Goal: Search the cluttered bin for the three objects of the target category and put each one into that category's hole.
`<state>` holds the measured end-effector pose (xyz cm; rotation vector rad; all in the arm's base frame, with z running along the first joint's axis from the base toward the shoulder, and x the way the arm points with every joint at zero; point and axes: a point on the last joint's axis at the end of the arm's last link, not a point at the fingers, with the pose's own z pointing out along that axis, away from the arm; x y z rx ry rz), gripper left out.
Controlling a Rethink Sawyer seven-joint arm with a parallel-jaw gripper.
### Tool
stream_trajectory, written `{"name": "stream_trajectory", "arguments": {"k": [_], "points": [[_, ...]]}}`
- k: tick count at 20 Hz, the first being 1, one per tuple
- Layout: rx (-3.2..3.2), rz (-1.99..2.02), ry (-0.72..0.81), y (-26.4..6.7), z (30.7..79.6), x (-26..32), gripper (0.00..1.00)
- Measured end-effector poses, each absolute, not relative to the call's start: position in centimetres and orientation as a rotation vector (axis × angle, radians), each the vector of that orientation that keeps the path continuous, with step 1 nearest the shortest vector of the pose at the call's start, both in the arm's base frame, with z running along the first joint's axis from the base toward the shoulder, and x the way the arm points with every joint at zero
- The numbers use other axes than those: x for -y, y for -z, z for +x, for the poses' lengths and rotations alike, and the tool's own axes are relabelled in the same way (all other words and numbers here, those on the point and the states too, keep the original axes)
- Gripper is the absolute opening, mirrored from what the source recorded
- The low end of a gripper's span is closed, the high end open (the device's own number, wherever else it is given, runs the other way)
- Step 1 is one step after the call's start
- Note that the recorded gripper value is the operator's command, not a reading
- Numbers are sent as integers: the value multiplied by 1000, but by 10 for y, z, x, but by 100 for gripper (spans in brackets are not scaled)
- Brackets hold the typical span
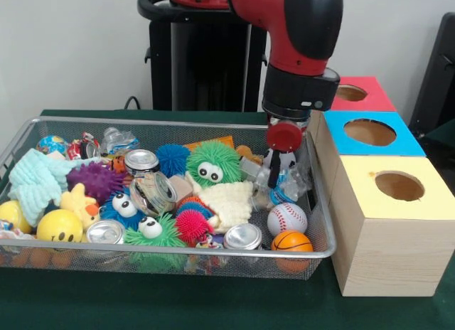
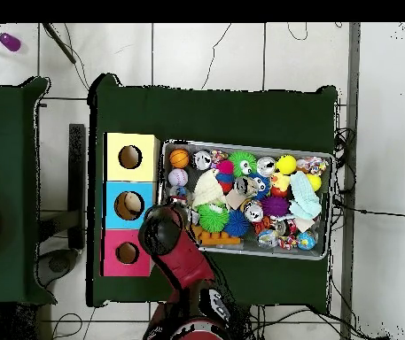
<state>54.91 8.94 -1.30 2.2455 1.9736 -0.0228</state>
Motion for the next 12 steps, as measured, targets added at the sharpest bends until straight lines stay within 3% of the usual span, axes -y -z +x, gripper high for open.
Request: {"name": "stream_trajectory", "arguments": {"k": [12], "points": [[-2034, 2201, 8, 12, 541, -103, 100]]}}
